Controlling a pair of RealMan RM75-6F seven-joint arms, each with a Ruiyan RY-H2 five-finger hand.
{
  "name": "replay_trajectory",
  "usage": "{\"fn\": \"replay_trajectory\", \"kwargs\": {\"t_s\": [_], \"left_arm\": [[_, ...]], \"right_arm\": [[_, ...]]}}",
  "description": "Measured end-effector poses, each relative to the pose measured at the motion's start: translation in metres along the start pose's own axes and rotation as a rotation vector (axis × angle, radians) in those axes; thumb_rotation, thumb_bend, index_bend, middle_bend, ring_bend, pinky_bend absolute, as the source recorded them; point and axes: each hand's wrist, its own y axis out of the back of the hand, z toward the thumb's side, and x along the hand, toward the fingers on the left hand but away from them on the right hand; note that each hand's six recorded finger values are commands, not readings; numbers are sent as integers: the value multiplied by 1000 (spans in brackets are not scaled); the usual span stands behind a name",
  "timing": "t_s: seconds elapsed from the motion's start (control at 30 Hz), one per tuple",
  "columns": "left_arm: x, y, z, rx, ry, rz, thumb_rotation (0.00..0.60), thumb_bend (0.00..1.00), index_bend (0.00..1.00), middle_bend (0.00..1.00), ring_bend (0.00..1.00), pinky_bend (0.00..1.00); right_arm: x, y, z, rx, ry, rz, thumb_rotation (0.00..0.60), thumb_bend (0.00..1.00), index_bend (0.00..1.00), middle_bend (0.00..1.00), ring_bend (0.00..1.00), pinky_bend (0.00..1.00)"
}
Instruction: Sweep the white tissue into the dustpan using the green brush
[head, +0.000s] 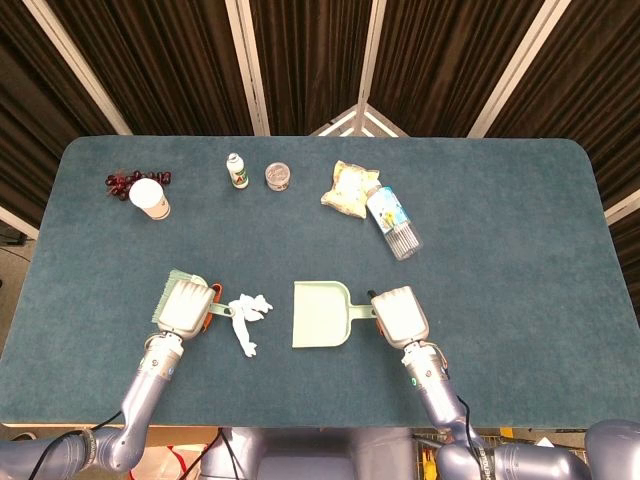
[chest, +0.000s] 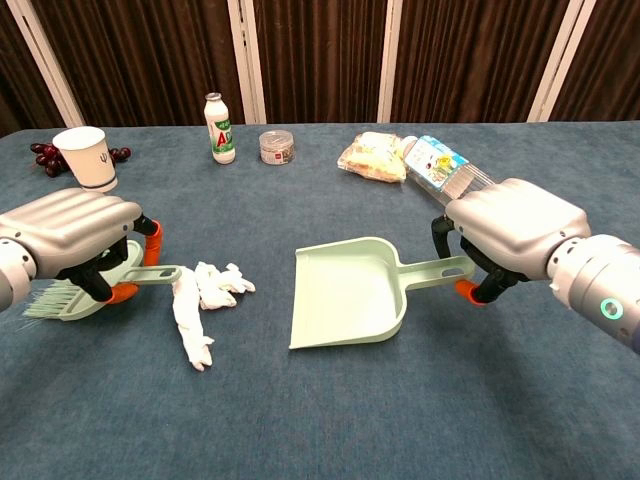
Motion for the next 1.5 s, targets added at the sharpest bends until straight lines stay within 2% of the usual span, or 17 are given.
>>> {"fn": "replay_trajectory", "kwargs": {"t_s": [0.27, 0.57, 0.77, 1.2, 1.5], "left_arm": [[-7, 5, 11, -81, -10, 12, 600, 592, 715, 968, 928, 933], [-16, 11, 33, -271, -6, 4, 600, 598, 735, 987, 946, 967], [-17, 20, 51, -322, -30, 36, 600, 602, 744, 995, 956, 980], [-22, 38, 93, -521, -116, 125, 600, 602, 751, 1000, 962, 987], [-28, 39, 117, -583, -143, 120, 600, 602, 752, 1000, 964, 989]], "right_arm": [[9, 1, -3, 33, 5, 18, 600, 458, 575, 799, 809, 897], [15, 3, -2, 39, 11, 19, 600, 458, 576, 799, 809, 897], [16, 7, -1, 39, 11, 9, 600, 458, 576, 799, 809, 897], [16, 12, -1, 35, 6, -10, 600, 459, 576, 799, 809, 897], [15, 12, 1, 45, 12, -2, 600, 459, 576, 799, 809, 897]]}}
